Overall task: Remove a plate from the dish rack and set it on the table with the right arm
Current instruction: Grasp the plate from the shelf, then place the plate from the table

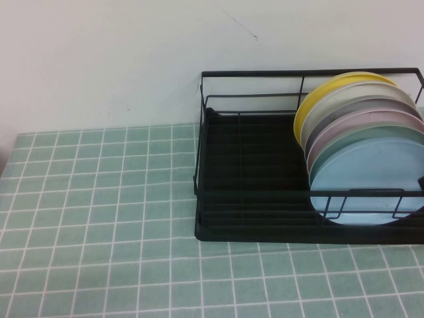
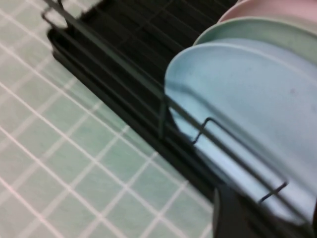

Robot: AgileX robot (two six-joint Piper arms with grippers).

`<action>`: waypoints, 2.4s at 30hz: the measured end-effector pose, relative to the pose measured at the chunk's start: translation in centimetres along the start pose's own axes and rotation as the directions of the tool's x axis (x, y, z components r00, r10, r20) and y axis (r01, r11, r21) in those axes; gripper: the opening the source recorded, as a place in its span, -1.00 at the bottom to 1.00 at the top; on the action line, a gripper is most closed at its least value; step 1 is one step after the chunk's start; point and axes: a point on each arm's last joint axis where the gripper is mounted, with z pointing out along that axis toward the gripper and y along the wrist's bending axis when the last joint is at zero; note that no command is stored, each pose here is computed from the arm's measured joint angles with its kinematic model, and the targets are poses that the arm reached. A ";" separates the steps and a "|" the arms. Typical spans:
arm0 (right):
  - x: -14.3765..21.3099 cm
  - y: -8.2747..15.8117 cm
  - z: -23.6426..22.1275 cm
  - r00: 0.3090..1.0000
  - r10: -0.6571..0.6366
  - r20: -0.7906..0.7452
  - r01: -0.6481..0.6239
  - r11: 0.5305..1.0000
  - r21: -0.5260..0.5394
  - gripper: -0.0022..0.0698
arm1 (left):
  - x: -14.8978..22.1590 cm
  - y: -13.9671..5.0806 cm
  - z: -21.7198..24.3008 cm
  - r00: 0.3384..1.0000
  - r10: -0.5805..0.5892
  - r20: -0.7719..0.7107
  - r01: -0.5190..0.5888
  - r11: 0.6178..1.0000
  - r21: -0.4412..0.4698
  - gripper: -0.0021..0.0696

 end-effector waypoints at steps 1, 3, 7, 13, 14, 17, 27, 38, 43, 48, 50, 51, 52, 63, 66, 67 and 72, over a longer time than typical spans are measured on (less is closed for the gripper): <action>-0.2 -0.4 0.4 0.999 -0.035 -0.006 0.035 0.999 -0.005 0.01 | 0.0 0.0 0.0 1.000 0.000 0.000 0.000 1.000 0.000 -0.95; -0.6 -1.3 1.3 0.994 -0.111 -0.018 0.110 0.994 -0.014 0.07 | 0.0 0.0 0.0 1.000 0.000 0.000 0.000 1.000 0.000 -0.95; -1.3 -2.5 2.6 0.966 -0.259 -0.014 0.259 0.965 -0.027 0.11 | 0.0 0.0 0.0 1.000 0.000 0.000 0.000 1.000 0.000 -0.95; -2.0 -3.9 4.2 0.909 -0.417 0.007 0.417 0.909 -0.024 0.11 | 0.0 0.0 0.0 1.000 0.000 0.000 0.000 1.000 0.000 -0.95; -2.0 -4.1 4.5 0.904 -0.429 0.006 0.429 0.903 -0.015 0.11 | 0.0 0.0 0.0 1.000 0.000 0.000 0.000 1.000 0.000 -0.95; -2.0 -4.6 5.1 0.902 -0.432 0.000 0.432 0.902 0.002 0.11 | 0.0 0.0 0.0 1.000 0.000 0.000 0.000 1.000 0.000 -0.95; -1.3 -5.8 7.0 0.899 -0.437 -0.034 0.438 0.899 0.018 0.11 | 0.0 0.0 0.0 1.000 0.000 0.000 0.000 1.000 0.000 -0.95; -1.1 -6.5 8.0 0.899 -0.435 -0.046 0.436 0.899 0.024 0.10 | 0.0 0.0 0.0 1.000 -0.002 0.000 0.002 1.000 0.000 -0.95; -1.1 -6.6 8.0 0.900 -0.433 -0.046 0.435 0.900 0.037 -0.29 | 0.0 0.0 0.0 1.000 -0.002 0.000 0.002 1.000 0.000 -0.95; -1.3 -6.6 7.7 0.890 -0.454 -0.046 0.456 0.888 0.059 -0.70 | 0.0 0.0 0.0 1.000 -0.002 0.000 0.002 1.000 0.000 -0.95; -1.6 -6.4 7.1 0.888 -0.459 -0.039 0.461 0.885 0.070 -0.70 | 0.0 0.0 0.0 1.000 -0.002 0.000 0.002 1.000 0.000 -0.95; -1.9 -6.3 6.5 0.891 -0.453 -0.035 0.455 0.887 0.081 -0.70 | 0.0 0.0 0.0 1.000 -0.002 0.000 0.002 1.000 0.000 -0.95; -2.1 -6.1 5.9 0.891 -0.453 -0.029 0.453 0.886 0.094 -0.70 | 0.0 0.0 0.0 1.000 -0.002 0.000 0.002 1.000 0.000 -0.95; -4.5 -1.6 -5.1 0.922 -0.384 0.049 0.350 0.882 0.315 -0.72 | 0.0 0.0 0.0 1.000 -0.002 0.000 0.002 1.000 0.000 -0.95; -4.7 0.6 -8.6 0.936 -0.323 0.138 0.257 0.897 0.360 -0.72 | 0.0 0.0 0.0 1.000 -0.002 0.000 0.002 1.000 0.000 -0.95; -4.6 1.4 -9.6 0.938 -0.306 0.163 0.231 0.903 0.363 -0.73 | 0.0 0.0 0.0 1.000 -0.002 0.000 0.002 1.000 0.000 -0.95; -3.0 4.7 -12.5 0.979 -0.081 0.189 0.030 0.965 0.259 -0.73 | 0.0 0.0 0.0 1.000 0.001 0.000 -0.001 1.000 0.000 -0.95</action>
